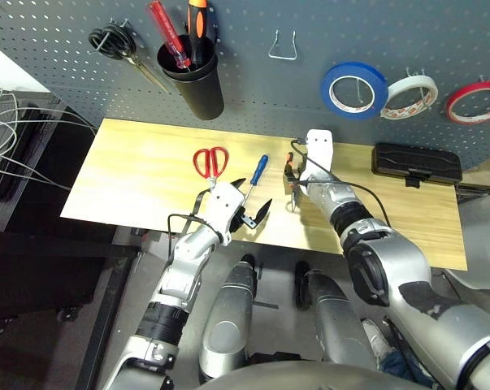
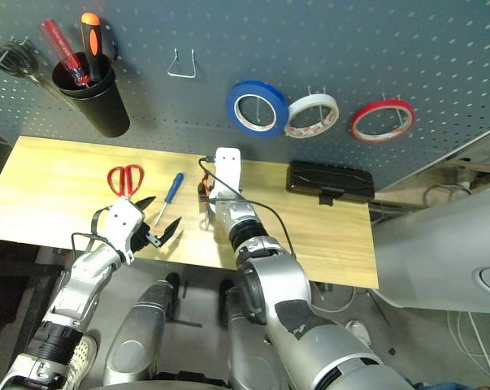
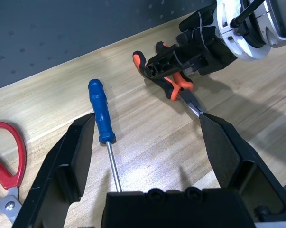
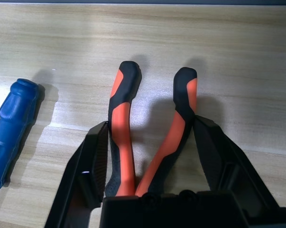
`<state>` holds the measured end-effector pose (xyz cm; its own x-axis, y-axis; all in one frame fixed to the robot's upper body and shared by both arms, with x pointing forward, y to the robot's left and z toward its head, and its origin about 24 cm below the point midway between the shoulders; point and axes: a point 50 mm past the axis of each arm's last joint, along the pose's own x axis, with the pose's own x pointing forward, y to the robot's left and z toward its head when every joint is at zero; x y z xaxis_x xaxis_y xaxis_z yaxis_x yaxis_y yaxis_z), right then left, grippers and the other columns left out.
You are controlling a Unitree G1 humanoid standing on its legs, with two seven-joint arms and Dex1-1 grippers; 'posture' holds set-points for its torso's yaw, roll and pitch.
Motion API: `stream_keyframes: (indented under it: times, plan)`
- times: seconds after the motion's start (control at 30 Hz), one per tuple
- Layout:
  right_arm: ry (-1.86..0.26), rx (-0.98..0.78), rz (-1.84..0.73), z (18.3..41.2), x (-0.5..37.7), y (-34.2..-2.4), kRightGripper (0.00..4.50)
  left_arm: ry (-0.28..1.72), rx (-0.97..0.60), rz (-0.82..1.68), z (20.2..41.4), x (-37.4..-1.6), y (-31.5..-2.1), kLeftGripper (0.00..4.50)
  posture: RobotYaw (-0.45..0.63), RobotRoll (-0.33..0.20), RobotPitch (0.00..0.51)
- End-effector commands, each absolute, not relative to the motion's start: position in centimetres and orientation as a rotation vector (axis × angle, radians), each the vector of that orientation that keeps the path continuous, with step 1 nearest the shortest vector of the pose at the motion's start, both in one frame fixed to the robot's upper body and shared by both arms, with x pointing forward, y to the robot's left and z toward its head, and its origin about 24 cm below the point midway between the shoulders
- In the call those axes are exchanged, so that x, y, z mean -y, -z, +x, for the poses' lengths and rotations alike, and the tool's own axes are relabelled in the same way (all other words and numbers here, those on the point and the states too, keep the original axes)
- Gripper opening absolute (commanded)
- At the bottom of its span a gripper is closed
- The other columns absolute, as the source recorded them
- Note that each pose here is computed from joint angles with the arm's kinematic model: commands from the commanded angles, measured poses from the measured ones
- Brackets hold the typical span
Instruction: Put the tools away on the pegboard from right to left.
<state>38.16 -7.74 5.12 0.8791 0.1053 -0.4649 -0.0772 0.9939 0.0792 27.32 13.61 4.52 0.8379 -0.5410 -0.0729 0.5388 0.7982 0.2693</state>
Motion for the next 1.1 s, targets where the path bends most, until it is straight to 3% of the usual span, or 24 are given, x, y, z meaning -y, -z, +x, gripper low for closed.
stream_keyframes:
  times: [0.03, 0.23, 0.4, 0.8, 1.1]
  plan:
    - [-0.076, -0.578, 0.067, 37.0, 8.2, -2.9, 3.06, 0.587, -0.027, 0.278, 26.9, -13.8, -3.8, 4.50, 0.19, 0.000, 0.376]
    - [-0.090, -0.584, 0.093, 36.8, 8.3, -2.8, 3.06, 0.584, -0.028, 0.280, 27.1, -13.9, -3.7, 4.50, 0.18, 0.000, 0.365]
    - [-0.175, -0.516, 0.102, 37.0, 8.3, -4.6, 3.06, 0.573, -0.024, 0.285, 27.3, -14.3, -3.9, 4.50, 0.18, 0.000, 0.346]
    - [-0.444, -0.360, -0.017, 33.6, 9.6, -8.8, 3.06, 0.537, 0.040, 0.271, 28.4, -15.2, -4.8, 4.50, 0.14, 0.000, 0.268]
    - [-0.488, -0.258, -0.054, 34.4, 9.8, -10.2, 3.06, 0.544, 0.100, 0.264, 28.6, -15.0, -5.6, 4.50, 0.14, 0.000, 0.242]
